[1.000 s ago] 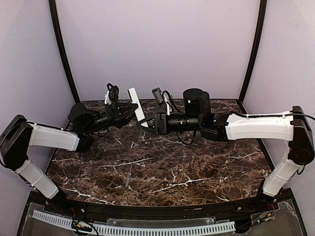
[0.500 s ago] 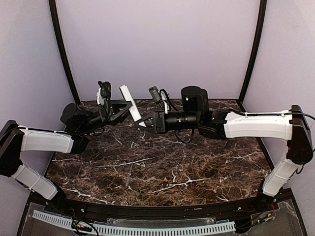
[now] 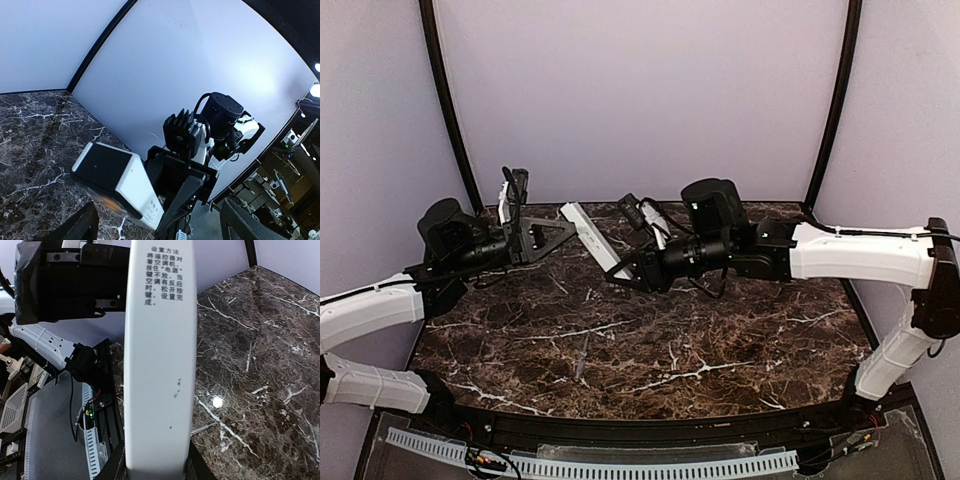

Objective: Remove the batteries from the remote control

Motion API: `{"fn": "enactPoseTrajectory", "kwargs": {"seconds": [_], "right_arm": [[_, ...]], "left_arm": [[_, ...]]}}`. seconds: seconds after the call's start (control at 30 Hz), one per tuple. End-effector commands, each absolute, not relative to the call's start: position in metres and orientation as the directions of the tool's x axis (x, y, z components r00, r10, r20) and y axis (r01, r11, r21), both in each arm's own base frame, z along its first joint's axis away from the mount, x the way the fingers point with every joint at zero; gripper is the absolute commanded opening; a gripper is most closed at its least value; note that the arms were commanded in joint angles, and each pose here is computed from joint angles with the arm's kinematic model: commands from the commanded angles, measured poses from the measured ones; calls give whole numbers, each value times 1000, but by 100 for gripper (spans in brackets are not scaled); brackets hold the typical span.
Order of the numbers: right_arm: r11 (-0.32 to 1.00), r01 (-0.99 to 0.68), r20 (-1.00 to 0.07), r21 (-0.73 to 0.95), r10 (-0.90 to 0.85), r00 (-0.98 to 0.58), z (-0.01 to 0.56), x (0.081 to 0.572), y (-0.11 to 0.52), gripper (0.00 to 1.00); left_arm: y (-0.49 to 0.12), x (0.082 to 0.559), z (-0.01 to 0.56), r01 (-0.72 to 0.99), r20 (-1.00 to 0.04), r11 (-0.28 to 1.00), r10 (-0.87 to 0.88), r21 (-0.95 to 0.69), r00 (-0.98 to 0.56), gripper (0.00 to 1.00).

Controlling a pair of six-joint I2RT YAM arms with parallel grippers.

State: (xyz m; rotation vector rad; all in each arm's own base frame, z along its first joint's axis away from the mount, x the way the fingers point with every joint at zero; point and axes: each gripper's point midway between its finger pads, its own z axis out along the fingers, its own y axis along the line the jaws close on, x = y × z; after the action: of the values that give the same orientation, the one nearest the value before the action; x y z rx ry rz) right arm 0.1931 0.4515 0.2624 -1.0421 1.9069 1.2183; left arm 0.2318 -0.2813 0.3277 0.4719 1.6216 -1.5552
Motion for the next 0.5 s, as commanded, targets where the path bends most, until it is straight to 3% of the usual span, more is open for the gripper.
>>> {"fn": "enactPoseTrajectory", "kwargs": {"seconds": [0.0, 0.47], "right_arm": [[256, -916, -855, 308, -347, -384, 270, 185, 429, 0], [101, -972, -809, 211, -540, -232, 264, 142, 388, 0]], "left_arm": [[-274, 222, 325, 795, -839, 267, -162, -545, -520, 84], [-285, 187, 326, 906, -903, 120, 96, -407, -418, 80]]}}
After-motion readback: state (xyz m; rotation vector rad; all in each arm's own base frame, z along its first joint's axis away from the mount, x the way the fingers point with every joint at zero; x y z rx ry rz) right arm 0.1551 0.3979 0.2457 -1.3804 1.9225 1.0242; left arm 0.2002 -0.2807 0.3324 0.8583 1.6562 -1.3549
